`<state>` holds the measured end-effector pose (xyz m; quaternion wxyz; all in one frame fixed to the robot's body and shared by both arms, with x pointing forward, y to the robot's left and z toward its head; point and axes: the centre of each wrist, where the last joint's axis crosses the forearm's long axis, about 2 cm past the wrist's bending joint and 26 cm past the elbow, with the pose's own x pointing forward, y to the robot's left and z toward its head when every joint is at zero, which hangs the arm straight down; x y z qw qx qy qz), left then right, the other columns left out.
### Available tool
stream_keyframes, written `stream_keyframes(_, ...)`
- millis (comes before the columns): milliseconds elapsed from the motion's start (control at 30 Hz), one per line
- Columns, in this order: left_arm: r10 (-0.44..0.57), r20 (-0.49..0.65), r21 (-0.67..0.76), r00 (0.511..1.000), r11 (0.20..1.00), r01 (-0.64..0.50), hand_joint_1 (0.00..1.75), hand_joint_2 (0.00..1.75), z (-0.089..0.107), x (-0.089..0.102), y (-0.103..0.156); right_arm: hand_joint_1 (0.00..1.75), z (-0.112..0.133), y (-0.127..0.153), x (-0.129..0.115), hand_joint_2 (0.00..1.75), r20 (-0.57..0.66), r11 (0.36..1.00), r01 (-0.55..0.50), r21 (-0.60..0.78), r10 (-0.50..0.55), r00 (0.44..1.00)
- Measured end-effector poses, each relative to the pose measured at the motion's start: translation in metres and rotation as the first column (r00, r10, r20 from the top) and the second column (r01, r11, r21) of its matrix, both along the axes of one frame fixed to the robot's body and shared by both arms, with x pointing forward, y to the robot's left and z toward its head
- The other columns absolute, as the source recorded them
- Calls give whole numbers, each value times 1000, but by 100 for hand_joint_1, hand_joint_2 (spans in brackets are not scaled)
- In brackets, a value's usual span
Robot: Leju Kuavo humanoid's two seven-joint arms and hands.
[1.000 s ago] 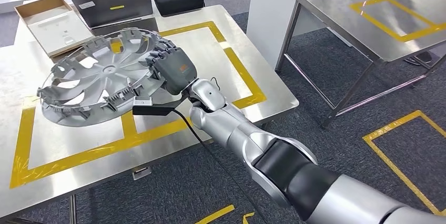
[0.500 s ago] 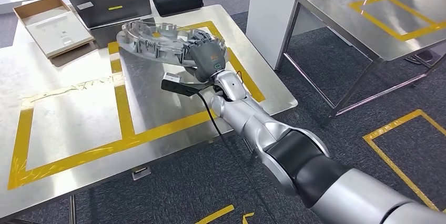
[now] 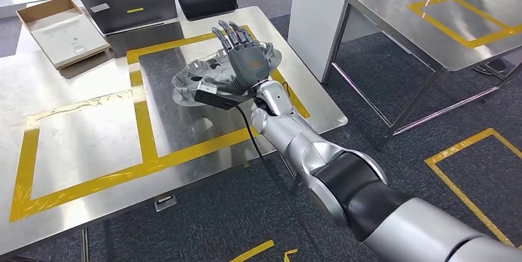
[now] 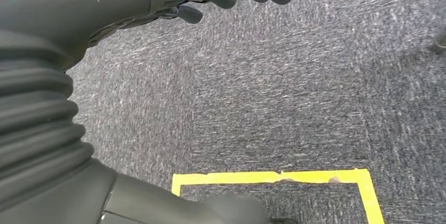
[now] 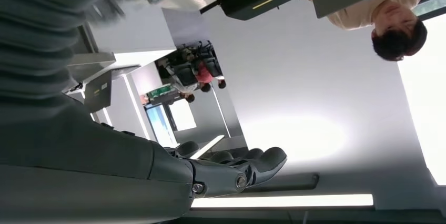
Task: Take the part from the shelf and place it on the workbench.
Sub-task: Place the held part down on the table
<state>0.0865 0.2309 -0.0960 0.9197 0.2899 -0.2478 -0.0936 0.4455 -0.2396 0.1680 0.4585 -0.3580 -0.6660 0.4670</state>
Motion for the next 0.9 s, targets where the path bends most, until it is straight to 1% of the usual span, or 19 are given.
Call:
stream_keyframes(233, 32, -13, -46, 999, 998, -32, 0, 0, -1, -1, 0, 0, 0, -1, 0, 0, 2, 1000, -15, 11, 15, 1000)
stream_keyframes(400, 34, -24, -92, 999, 995, -36, 0, 0, -2, -2, 2, 0, 1, 2, 0, 0, -12, 995, -83, 51, 84, 996)
stream_keyframes(533, 23, -14, -101, 1000, 995, -24, 0, 0, -2, -1, 5, 0, 5, 5, 1, 0, 13, 988, -128, 86, 128, 992)
stream_keyframes(633, 16, -2, -101, 1000, 995, -16, 0, 0, -2, 2, 7, 0, 6, 6, 1, 0, 23, 986, -139, 93, 137, 990)
stream_keyframes(767, 14, 5, -99, 1000, 995, -13, 0, 0, -2, 3, 9, 0, -1, 6, -3, 0, 10, 985, -139, 101, 139, 990)
stream_keyframes(900, 16, 9, -95, 1000, 995, -15, 0, 0, -1, 6, 11, 0, 2, 8, -3, 0, 32, 982, -152, 113, 150, 988)
